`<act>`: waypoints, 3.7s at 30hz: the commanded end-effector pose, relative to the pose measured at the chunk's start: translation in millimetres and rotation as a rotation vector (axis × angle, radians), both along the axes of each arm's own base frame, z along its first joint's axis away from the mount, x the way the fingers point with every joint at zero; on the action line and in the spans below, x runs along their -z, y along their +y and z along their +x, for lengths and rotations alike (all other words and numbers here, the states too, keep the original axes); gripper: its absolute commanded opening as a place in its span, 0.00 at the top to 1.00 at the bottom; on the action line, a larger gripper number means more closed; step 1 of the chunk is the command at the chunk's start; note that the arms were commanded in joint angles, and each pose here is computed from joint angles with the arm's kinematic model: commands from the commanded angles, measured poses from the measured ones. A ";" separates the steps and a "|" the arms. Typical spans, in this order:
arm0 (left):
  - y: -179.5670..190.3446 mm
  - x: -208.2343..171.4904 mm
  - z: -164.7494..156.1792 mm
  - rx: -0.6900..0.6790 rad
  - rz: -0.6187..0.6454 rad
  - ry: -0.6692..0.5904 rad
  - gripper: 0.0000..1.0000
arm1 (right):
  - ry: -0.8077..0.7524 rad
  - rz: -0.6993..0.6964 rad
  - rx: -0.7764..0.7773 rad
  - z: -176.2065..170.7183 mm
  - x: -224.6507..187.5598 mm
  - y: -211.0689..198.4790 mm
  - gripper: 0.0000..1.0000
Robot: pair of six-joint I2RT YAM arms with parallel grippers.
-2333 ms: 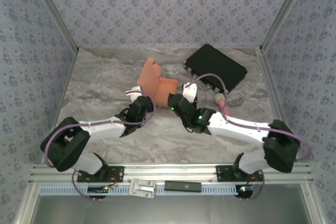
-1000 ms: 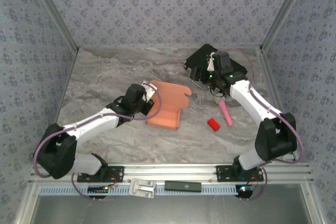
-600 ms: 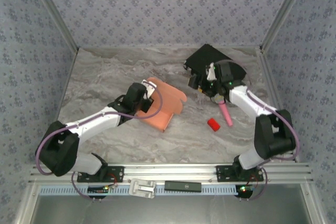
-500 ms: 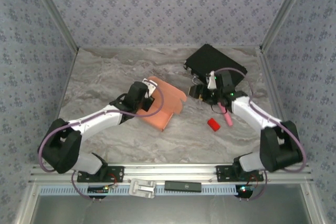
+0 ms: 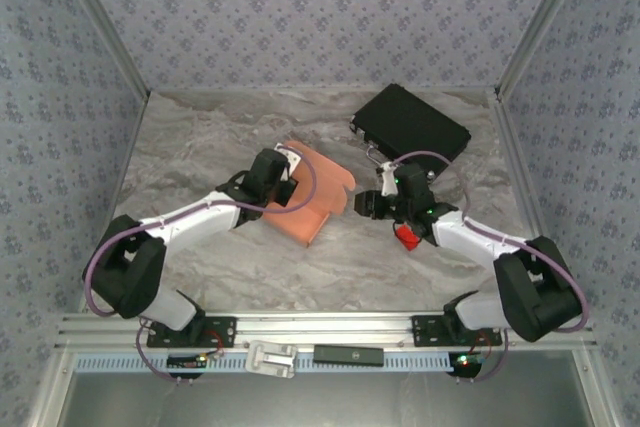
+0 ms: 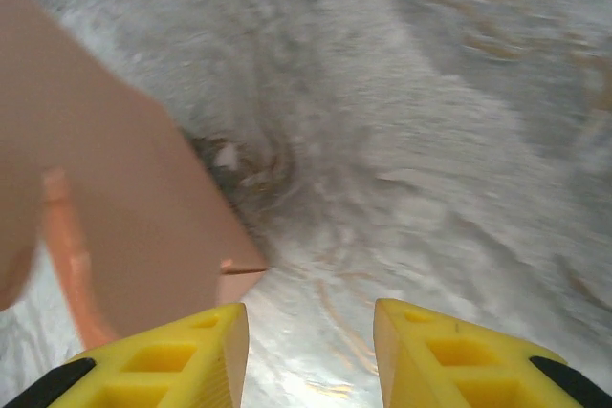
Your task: Fold the paper box
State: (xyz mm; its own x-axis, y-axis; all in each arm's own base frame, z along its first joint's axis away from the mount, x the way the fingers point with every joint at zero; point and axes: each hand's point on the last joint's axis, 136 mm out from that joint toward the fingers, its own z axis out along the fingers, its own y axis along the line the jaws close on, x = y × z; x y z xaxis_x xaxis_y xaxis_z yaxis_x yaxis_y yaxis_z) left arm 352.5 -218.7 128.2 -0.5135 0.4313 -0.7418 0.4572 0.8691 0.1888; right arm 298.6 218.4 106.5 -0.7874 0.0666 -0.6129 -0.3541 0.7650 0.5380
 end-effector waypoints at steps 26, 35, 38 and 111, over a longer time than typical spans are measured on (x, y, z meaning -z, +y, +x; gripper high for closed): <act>-6.2 5.1 10.6 -0.126 -0.156 -0.026 1.00 | -0.200 -0.180 -0.055 39.7 -24.0 49.3 0.58; 1.5 19.0 2.7 -0.181 -0.204 -0.117 1.00 | -0.221 -0.279 -0.076 35.3 -23.2 50.9 0.58; 7.1 23.8 -2.2 -0.195 -0.221 -0.130 1.00 | -0.214 -0.282 -0.092 32.1 -20.2 51.9 0.59; 20.6 44.0 -29.4 -0.213 -0.294 -0.205 1.00 | -0.078 -0.554 -0.304 20.3 -56.8 35.0 0.39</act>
State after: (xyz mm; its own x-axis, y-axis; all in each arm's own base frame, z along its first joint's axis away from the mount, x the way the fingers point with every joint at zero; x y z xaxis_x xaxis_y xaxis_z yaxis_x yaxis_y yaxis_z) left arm 324.2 -199.1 93.5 -0.3698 0.0362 -0.9284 0.2393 0.9692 -0.0575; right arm 331.3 248.5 173.2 -0.6675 -0.3972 -0.6298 -0.5447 0.8372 0.0493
